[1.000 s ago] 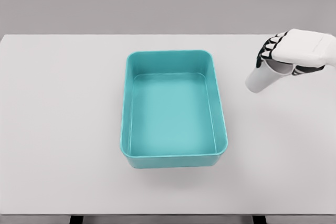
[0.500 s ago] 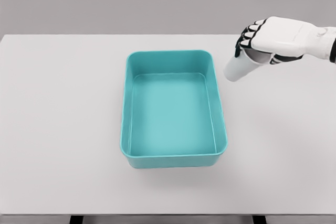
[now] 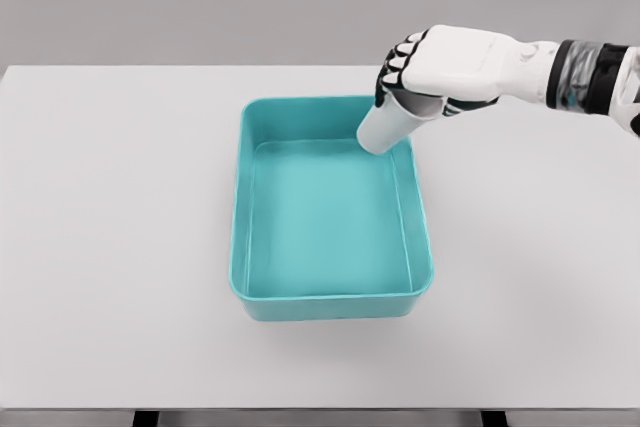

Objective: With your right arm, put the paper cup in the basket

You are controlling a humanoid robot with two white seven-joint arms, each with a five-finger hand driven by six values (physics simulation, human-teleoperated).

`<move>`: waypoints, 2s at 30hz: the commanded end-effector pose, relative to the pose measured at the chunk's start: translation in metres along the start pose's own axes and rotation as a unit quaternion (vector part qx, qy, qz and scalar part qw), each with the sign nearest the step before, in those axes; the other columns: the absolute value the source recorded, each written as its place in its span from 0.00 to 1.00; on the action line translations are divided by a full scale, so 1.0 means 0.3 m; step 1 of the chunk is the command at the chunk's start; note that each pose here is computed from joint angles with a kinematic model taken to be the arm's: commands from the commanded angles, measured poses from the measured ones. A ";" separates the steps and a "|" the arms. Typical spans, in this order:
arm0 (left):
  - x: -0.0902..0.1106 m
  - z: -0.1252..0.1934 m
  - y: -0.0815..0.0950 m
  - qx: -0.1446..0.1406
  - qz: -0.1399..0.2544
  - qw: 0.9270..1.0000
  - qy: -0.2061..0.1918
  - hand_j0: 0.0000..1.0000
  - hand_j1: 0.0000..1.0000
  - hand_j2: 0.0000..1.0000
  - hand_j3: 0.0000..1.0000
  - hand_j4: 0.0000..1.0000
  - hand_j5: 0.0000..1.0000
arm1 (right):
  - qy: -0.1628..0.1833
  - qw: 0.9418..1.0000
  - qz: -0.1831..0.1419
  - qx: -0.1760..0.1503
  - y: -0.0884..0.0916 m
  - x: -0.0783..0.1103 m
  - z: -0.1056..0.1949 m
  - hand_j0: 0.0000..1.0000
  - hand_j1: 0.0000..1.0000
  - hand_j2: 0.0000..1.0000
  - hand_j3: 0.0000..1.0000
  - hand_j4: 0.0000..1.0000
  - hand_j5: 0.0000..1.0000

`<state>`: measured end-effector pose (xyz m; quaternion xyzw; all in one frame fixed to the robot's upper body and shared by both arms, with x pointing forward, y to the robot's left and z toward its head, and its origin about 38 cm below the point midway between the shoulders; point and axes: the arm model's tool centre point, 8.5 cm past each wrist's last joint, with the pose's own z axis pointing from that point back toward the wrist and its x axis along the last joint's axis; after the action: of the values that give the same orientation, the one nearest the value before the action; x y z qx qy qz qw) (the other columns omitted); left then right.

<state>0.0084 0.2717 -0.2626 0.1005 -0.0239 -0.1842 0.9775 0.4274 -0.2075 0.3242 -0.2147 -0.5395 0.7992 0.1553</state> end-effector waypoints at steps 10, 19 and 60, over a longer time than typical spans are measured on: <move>0.000 0.000 0.000 0.000 0.000 1.000 0.000 1.00 1.00 1.00 1.00 1.00 1.00 | -0.058 0.998 0.005 0.017 0.018 0.101 -0.167 0.64 0.64 0.64 0.64 0.64 0.64; 0.000 0.000 0.000 0.000 0.000 1.000 0.000 1.00 1.00 1.00 1.00 1.00 1.00 | -0.065 0.997 0.014 0.027 0.028 0.119 -0.199 0.65 0.65 0.65 0.65 0.65 0.65; 0.000 0.000 0.000 0.000 0.000 1.000 0.000 1.00 1.00 1.00 1.00 1.00 1.00 | -0.083 0.993 0.011 0.081 0.142 0.155 -0.251 0.69 0.69 0.69 0.69 0.69 0.69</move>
<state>0.0084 0.2717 -0.2626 0.1005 -0.0239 -0.1842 0.9774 0.4252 -0.1410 0.2520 -0.1407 -0.4812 0.8572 0.1178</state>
